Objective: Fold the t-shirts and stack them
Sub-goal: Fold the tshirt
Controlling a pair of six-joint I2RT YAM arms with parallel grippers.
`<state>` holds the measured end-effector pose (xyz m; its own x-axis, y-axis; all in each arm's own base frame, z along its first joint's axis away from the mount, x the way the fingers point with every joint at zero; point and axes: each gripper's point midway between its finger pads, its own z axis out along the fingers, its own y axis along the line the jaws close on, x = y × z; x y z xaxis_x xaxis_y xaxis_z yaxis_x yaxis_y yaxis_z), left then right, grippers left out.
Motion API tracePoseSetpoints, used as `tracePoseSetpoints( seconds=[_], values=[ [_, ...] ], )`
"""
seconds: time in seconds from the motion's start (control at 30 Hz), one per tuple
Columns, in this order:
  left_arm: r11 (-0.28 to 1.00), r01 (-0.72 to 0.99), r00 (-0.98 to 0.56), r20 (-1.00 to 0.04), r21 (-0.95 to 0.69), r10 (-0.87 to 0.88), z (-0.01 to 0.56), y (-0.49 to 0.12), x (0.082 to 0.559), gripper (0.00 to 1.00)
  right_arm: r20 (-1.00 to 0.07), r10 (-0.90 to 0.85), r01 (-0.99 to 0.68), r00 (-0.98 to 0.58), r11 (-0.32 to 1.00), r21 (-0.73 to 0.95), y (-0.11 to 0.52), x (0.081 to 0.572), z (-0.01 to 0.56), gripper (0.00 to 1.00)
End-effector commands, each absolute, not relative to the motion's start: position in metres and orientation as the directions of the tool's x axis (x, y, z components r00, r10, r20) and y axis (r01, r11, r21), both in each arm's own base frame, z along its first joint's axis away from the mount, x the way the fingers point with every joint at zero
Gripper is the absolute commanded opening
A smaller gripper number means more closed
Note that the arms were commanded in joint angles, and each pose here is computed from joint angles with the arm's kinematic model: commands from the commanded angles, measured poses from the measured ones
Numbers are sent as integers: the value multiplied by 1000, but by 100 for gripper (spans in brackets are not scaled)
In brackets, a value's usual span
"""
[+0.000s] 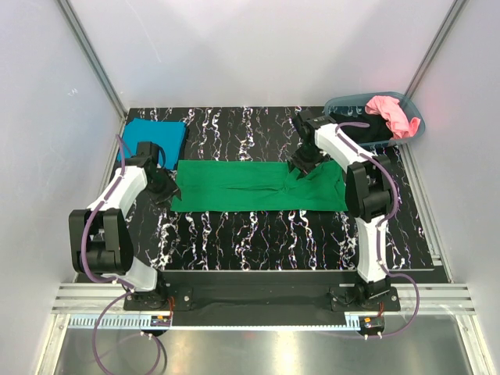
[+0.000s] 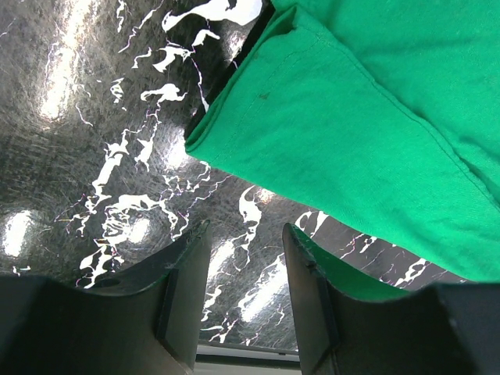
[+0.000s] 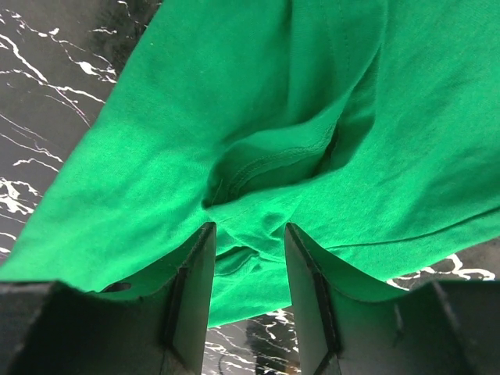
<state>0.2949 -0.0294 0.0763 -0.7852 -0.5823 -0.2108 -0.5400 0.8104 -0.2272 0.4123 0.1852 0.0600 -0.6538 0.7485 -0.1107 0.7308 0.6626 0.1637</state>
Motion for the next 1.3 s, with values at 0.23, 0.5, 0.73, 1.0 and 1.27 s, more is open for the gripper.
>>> tracePoseSetpoints(
  seconds=[0.23, 0.5, 0.73, 1.0, 1.27],
  values=[
    [820, -517, -779, -262, -246, -570, 87, -27, 302, 46, -153, 788, 786, -596, 612, 91, 174, 413, 66, 47],
    [821, -517, -780, -261, -243, -569, 87, -27, 302, 46, -153, 800, 804, -581, 593, 51, 171, 415, 55, 46],
    [821, -518, -780, -260, -242, -569, 86, -27, 301, 46, -164, 813, 813, -559, 576, 82, 172, 423, 56, 46],
    [822, -514, -780, -265, -248, -567, 88, -27, 303, 45, -177, 829, 830, -530, 550, 93, 169, 430, 62, 46],
    [821, -516, -780, -262, -246, -569, 87, -27, 304, 45, -157, 832, 835, -532, 546, 66, 169, 428, 55, 47]
  ],
)
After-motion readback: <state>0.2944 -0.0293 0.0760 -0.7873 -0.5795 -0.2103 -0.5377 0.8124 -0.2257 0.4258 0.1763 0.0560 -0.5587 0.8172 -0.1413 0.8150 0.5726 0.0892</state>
